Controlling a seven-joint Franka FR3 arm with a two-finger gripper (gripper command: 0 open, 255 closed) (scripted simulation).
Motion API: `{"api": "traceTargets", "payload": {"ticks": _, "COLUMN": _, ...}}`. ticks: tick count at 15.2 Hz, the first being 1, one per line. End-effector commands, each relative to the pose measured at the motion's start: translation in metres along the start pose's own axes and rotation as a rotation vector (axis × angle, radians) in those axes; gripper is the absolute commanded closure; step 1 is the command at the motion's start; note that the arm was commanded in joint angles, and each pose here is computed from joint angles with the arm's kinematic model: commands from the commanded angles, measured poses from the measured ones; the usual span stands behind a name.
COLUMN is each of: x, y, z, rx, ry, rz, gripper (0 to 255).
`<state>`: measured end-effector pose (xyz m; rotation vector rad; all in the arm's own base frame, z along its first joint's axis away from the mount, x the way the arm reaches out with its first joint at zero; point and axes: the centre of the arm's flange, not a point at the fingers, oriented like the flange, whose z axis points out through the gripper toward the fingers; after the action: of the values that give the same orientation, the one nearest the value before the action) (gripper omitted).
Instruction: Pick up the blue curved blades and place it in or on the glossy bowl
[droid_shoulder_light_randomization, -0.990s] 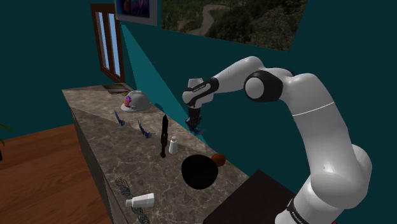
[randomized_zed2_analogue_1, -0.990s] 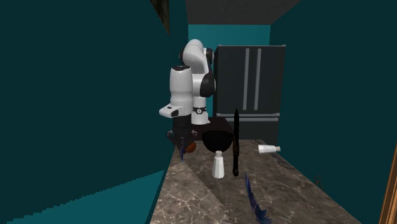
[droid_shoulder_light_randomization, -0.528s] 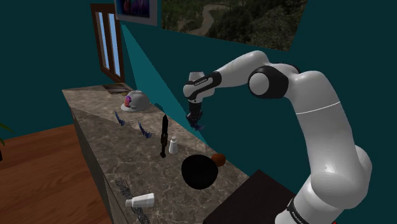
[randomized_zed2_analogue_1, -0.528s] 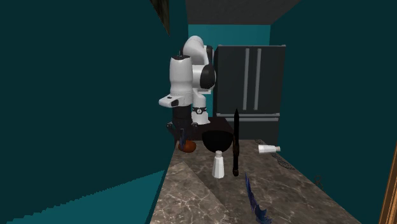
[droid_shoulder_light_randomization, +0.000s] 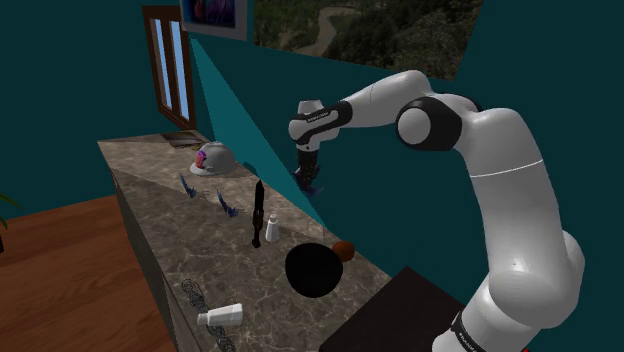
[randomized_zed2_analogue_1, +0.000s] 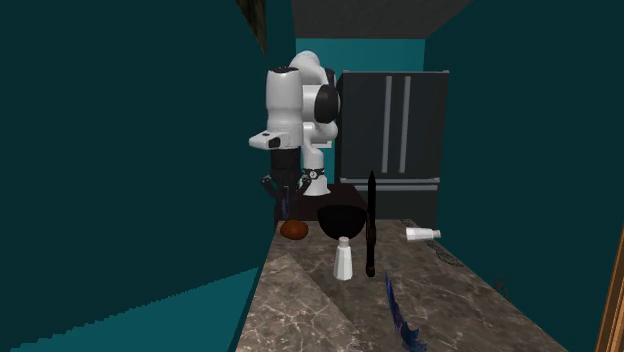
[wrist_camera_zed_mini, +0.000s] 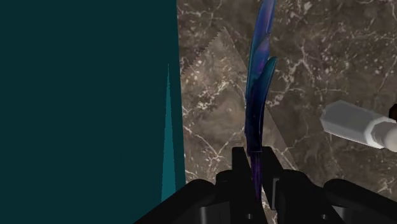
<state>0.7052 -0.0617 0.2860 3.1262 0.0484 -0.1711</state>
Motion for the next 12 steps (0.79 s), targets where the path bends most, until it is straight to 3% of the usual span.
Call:
{"api": "traceTargets", "payload": {"ticks": 1, "x": -0.002, "y": 0.0, "z": -0.01, "rx": 0.0, "ry": 0.0, "rz": 0.0, "gripper": 255}}
{"api": "traceTargets", "payload": {"ticks": 3, "x": -0.003, "y": 0.0, "z": -0.018, "rx": 0.0, "ry": 0.0, "rz": 0.0, "gripper": 255}}
{"api": "traceTargets", "payload": {"ticks": 12, "x": -0.099, "y": -0.069, "z": -0.007, "rx": 0.0, "ry": 0.0, "rz": 0.0, "gripper": 255}}
